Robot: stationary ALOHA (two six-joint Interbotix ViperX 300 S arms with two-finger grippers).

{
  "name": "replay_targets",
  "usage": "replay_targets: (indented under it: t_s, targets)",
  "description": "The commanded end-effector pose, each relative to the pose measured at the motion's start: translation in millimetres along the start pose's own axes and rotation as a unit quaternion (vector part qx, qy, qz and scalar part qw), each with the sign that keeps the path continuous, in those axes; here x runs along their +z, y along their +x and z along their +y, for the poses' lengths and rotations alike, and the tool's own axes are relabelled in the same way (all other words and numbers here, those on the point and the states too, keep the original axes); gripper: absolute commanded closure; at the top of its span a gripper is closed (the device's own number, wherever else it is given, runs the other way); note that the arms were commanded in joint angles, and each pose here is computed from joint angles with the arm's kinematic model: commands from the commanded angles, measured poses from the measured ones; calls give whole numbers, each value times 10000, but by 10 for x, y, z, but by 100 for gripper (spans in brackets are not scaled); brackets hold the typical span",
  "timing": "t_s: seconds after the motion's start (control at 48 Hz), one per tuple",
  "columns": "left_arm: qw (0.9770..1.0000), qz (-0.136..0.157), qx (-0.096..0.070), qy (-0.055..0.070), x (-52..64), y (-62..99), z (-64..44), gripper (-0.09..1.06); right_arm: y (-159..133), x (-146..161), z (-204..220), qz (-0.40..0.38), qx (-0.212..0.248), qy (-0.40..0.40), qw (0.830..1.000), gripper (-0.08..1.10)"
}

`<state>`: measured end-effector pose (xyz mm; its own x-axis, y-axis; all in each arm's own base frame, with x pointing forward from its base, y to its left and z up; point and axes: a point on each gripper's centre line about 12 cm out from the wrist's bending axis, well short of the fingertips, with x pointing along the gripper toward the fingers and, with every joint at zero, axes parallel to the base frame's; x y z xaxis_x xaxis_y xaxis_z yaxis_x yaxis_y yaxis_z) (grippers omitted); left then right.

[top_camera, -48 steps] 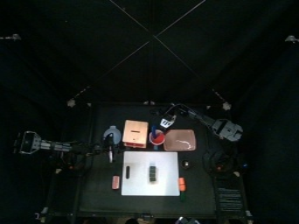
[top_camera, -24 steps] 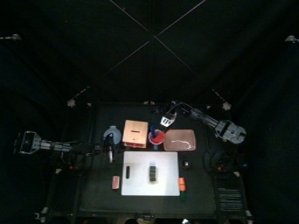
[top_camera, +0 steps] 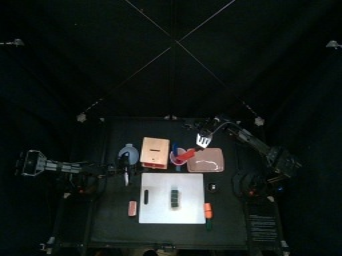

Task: Place sushi on board then cut the sushi with the knife then place the pieces on the plate
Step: Grasp knife edge with left hand

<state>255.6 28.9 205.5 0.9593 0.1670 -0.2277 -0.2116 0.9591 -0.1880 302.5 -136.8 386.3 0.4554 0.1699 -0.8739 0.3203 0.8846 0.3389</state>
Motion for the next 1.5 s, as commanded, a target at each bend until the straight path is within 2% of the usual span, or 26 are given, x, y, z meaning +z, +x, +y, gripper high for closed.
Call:
replay_targets:
  t_s: [0.021, 0.271, 0.417, 0.521, 0.604, 0.812, 0.938, 1.125, 1.208, 1.396, 1.5]
  targets:
    - [9999, -142, -48, 48, 83, 20, -27, 98, -187, -141, 249, -614, -61, -393, 9973, 67]
    - [9990, -224, -203, 319, 141, 30, -78, 98, -96, -526, 461, -1584, -174, -840, 9836, 67]
    - [9968, -265, -438, 611, 168, 35, -172, 98, 27, -706, 503, -2462, -147, -1009, 9638, 67]
    - [9948, -299, -572, 785, 188, 38, -226, 98, 187, -869, 458, -2693, -144, -1016, 9576, 67]
    - [9940, -336, -618, 840, 215, 44, -249, 97, 350, -1004, 414, -2816, -134, -1013, 9541, 67]
    - [9934, -483, -657, 810, 281, 52, -277, 89, 656, -1177, 492, -3109, -76, -1466, 9390, 67]
    - [9923, -590, -726, 812, 300, 44, -313, 80, 764, -1234, 530, -3253, 1, -1583, 9323, 67]
    - [9910, -556, -872, 845, 266, 33, -390, 61, 912, -1311, 620, -3476, 196, -1726, 9214, 67]
    - [9903, -515, -925, 902, 244, 41, -419, 53, 1014, -1342, 637, -3646, 300, -1659, 9158, 67]
    - [9880, -278, -1061, 1091, 155, 63, -473, 25, 1274, -1451, 658, -3658, 493, -1399, 9188, 67]
    - [9883, -147, -1051, 1099, 142, 94, -481, 9, 1361, -1459, 695, -3651, 559, -1319, 9199, 67]
